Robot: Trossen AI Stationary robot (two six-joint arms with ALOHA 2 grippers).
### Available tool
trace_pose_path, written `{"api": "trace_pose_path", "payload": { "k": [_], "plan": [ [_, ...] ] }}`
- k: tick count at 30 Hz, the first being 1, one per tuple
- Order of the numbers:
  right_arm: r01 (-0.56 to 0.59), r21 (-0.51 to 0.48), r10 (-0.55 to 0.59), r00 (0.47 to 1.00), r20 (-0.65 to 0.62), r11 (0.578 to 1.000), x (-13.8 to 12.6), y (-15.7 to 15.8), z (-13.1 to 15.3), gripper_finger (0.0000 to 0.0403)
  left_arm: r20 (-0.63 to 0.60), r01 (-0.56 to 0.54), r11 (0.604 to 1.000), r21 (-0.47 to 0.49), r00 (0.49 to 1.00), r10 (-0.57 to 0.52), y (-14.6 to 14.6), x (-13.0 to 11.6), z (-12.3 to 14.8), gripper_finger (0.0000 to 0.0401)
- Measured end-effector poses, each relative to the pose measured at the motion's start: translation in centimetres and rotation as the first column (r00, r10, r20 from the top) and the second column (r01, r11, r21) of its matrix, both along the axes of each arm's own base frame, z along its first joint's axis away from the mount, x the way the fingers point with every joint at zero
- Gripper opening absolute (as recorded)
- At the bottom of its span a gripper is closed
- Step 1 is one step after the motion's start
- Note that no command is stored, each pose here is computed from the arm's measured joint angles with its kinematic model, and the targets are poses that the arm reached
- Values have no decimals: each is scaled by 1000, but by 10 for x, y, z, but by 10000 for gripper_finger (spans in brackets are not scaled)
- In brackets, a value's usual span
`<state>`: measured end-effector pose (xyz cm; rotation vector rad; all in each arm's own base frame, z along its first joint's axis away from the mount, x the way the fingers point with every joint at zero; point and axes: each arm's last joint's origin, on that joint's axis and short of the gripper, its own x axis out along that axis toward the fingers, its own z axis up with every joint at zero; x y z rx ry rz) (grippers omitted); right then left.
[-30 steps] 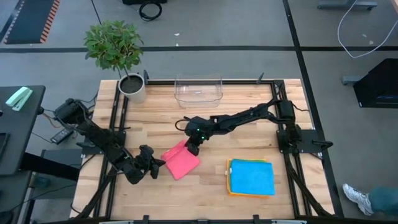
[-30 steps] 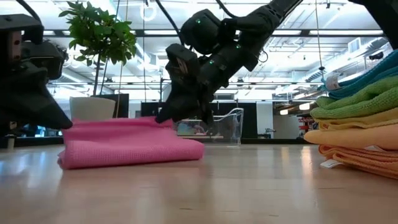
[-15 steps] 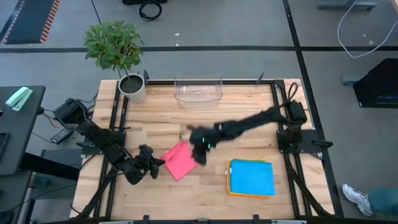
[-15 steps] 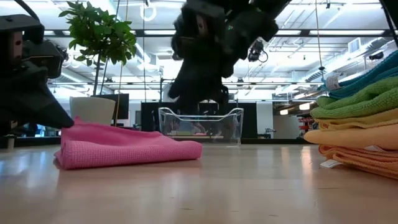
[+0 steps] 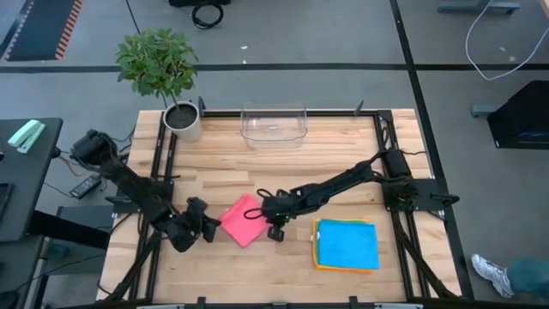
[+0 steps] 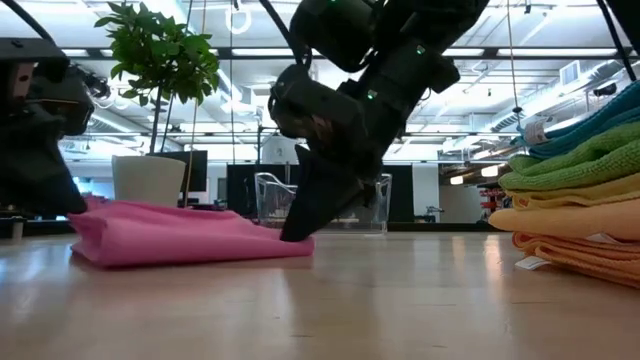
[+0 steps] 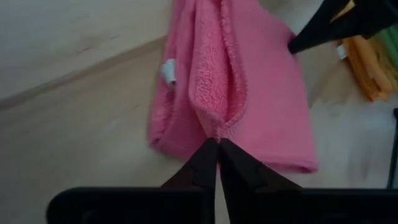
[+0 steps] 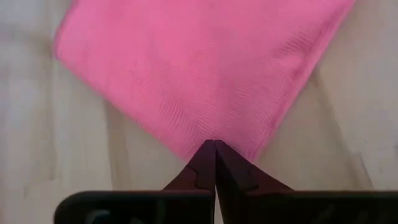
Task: Fold microfiber towels
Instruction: Fold the pink towel on the table
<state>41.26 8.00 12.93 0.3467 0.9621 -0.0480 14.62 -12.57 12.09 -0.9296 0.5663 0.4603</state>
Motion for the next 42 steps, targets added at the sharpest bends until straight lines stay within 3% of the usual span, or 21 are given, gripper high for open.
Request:
{"api": "trace_pose_path", "payload": {
  "k": [9,14,21,24,28,31,35,42],
  "plan": [
    [-6,-8,6,1000,24,1000,3,-4,0,6,-80,34,999,-34,996,-37,19,-21,23,15],
    [2,44,-6,996,85,999,7,-9,11,6,-62,72,997,-17,995,-73,21,-21,28,73],
    [30,94,-45,986,158,995,10,-15,28,5,-249,55,995,-86,966,-75,31,-25,20,167],
    [36,106,-54,984,168,994,11,-14,29,5,-224,56,994,-94,972,-76,34,-23,24,201],
    [97,116,-115,981,159,988,11,-17,29,5,-88,132,991,-8,987,-132,35,-13,42,222],
    [192,175,-217,966,139,966,12,-28,29,5,-59,161,984,70,986,-157,41,-3,49,218],
    [254,183,-273,958,89,950,12,-36,22,5,-56,198,965,170,980,-191,57,18,48,206],
    [275,176,-281,960,10,945,5,-33,18,5,-98,284,950,128,957,-272,106,55,32,212]
  ]
}}
